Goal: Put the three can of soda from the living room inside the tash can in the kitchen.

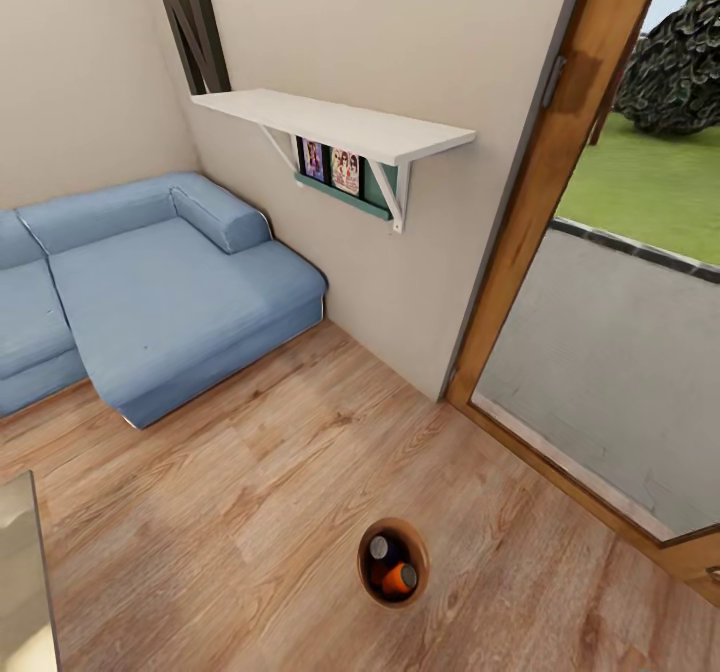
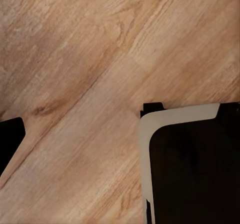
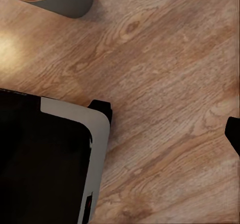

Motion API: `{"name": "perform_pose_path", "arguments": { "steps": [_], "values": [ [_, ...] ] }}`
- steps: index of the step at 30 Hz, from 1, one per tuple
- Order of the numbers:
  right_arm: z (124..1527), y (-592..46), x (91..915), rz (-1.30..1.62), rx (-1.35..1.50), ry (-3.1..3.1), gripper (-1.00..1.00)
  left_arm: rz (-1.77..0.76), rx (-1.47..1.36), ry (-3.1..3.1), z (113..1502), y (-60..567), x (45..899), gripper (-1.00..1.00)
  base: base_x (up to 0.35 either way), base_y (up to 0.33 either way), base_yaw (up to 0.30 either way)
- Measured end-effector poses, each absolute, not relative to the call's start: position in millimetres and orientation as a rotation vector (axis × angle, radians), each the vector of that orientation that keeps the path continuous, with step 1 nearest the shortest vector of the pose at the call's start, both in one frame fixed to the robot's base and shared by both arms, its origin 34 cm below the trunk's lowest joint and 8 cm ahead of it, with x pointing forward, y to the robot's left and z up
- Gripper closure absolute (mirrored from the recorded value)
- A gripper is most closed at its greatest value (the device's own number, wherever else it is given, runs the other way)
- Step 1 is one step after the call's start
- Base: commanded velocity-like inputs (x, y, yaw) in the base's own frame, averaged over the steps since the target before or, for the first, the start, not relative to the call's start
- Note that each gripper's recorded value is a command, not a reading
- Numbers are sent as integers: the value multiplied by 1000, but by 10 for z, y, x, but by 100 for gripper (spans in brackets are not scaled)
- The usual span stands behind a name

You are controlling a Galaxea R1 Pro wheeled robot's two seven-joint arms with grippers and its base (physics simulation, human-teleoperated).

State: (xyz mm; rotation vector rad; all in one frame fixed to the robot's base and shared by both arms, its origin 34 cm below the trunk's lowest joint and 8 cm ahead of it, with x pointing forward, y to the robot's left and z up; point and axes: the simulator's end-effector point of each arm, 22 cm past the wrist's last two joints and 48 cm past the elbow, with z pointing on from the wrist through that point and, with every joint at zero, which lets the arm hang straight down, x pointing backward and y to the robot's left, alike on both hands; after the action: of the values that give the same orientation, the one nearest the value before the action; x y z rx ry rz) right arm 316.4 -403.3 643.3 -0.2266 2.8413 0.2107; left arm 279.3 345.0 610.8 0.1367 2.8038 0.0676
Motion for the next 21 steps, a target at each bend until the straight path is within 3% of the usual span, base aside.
{"name": "perform_pose_path", "arguments": {
  "steps": [21],
  "values": [
    [6340, -3881, 3157, 150, -214, 2845, -100, 69, 131, 2803, 6109, 3456, 2797, -100, 0, 0, 0]
  ]
}}
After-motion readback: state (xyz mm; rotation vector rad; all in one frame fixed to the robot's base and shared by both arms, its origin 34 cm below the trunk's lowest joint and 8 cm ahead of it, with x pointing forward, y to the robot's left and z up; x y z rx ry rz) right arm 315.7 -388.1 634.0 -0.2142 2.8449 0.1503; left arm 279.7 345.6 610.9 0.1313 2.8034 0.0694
